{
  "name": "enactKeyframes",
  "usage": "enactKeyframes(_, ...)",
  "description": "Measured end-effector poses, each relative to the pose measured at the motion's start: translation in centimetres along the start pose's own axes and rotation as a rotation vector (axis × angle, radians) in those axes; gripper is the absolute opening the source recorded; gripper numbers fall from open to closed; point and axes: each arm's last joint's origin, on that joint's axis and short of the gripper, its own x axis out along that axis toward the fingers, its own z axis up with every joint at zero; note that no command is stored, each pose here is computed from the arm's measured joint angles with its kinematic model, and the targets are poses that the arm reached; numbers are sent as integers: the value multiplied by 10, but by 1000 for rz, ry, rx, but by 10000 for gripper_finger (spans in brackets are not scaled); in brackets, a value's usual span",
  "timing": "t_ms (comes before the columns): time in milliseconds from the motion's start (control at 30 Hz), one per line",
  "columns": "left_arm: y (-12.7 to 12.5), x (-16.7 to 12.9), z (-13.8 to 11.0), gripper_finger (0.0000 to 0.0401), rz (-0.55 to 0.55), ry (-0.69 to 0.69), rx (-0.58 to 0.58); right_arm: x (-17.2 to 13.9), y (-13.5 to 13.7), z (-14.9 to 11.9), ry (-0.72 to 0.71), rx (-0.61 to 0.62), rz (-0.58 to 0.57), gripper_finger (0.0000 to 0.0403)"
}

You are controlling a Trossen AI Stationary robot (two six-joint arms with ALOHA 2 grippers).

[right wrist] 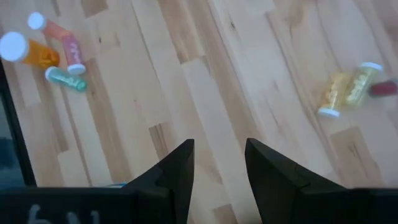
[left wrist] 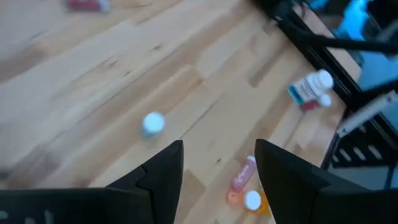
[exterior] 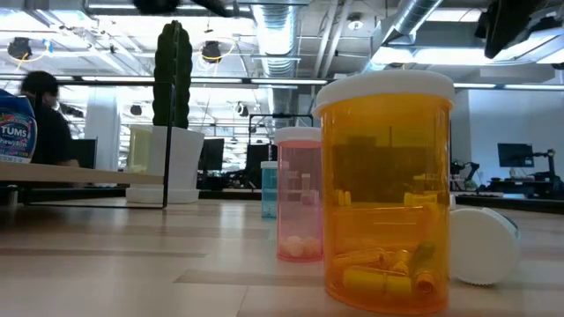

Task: Pick and place medicine bottles onto shelf by color
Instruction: Put the light blue pill bottle on the shelf

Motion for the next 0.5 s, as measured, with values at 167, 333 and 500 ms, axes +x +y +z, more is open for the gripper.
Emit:
enactKeyframes(167, 0, 37, 11, 185, -37, 59, 135, 3, 6, -1, -6, -25, 21, 166)
enactKeyframes(333, 9, 73, 15, 185, -10, 135, 219, 3, 7, -2, -1, -45, 24, 165)
enactKeyframes(500, 24, 100, 21, 185, 45, 184, 217, 3, 5, -3, 11, -93, 13, 164)
